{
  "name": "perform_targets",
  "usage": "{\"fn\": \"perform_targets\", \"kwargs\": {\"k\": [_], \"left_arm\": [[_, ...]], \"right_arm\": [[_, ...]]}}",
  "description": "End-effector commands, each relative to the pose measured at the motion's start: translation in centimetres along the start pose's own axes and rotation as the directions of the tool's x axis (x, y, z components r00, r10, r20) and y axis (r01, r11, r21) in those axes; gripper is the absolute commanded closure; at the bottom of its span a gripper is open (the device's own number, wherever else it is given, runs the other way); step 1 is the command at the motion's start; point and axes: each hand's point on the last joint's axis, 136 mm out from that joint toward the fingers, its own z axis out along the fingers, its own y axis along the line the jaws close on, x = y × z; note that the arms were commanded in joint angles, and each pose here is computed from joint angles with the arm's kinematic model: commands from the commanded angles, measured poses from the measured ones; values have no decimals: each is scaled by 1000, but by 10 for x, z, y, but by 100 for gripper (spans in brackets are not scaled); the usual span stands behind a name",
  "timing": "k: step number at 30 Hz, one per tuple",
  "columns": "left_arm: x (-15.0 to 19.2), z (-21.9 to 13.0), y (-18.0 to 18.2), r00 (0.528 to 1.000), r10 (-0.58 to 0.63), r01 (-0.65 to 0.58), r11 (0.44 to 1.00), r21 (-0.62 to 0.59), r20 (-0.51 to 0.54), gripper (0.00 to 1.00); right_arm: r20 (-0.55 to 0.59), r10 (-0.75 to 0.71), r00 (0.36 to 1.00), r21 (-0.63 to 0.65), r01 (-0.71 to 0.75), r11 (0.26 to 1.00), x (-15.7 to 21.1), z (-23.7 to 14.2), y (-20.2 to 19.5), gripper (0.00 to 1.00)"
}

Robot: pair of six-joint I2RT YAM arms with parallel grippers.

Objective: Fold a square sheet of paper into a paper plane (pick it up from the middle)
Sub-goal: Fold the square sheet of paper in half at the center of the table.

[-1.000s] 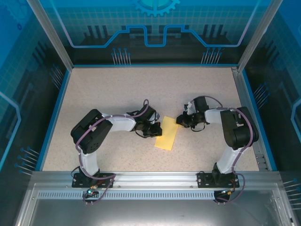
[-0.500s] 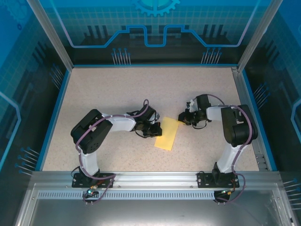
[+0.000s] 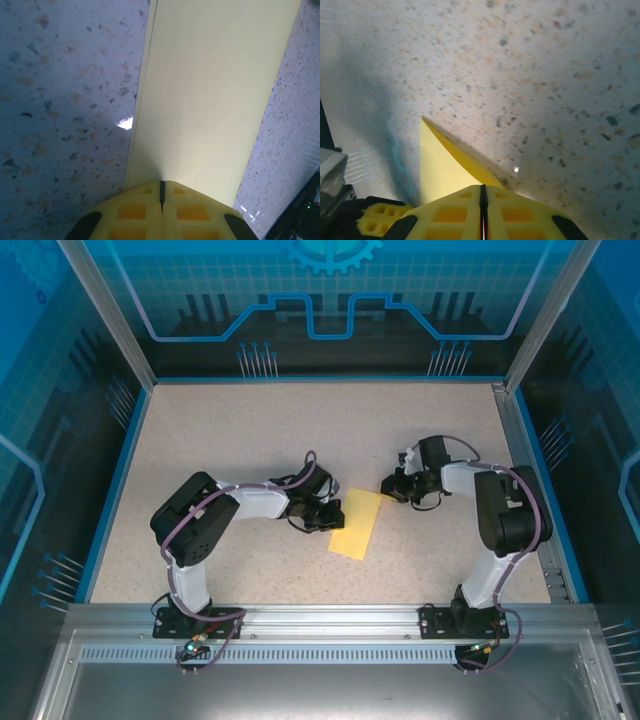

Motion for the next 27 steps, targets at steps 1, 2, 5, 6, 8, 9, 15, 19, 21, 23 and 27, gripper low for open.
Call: {"fn": "perform_targets", "kwargs": {"k": [1, 2, 5, 6, 8, 9, 15, 19, 21, 23, 27], "left_arm": [[24, 5, 35, 997, -49, 39, 989, -142, -66, 100], [23, 5, 35, 997, -47, 37, 989, -141, -66, 100], [23, 5, 34, 997, -46, 36, 990, -139, -67, 100], [23, 5, 34, 997, -45, 35, 990, -139, -66, 100], [23, 5, 34, 997, -45, 36, 990, -137, -65, 100], [23, 5, 34, 997, -46, 37, 990, -138, -65, 100], [22, 3, 33, 997, -43, 34, 990, -137, -64, 100], [23, 3, 33, 997, -39, 30, 990, -139, -66, 100], [23, 4, 32, 997, -41, 32, 990, -136, -66, 100], [21, 3, 30, 997, -39, 31, 991, -128, -63, 100], [19, 0, 21, 998, -34, 28, 995, -100, -55, 100]], "right_arm": [[11, -43, 999, -47, 44, 998, -2, -14, 24, 90], [9, -48, 999, -50, 49, 998, 0, -14, 26, 89], [-4, -60, 998, -47, 59, 997, 6, -10, 29, 89], [-7, -56, 998, -44, 56, 997, 8, -8, 27, 89], [-15, -48, 999, -29, 48, 998, 10, -3, 20, 89], [-21, -41, 999, -24, 40, 999, 11, 1, 17, 89], [-56, -4, 998, 39, 6, 999, 14, 18, -8, 89], [-70, 1, 998, 88, 5, 996, 14, 21, -19, 89], [-66, -10, 998, 89, 16, 996, 13, 16, -15, 89], [-52, -28, 998, 89, 32, 996, 10, 8, -7, 89], [-22, -67, 997, 61, 69, 996, 12, -10, 12, 87]]}}
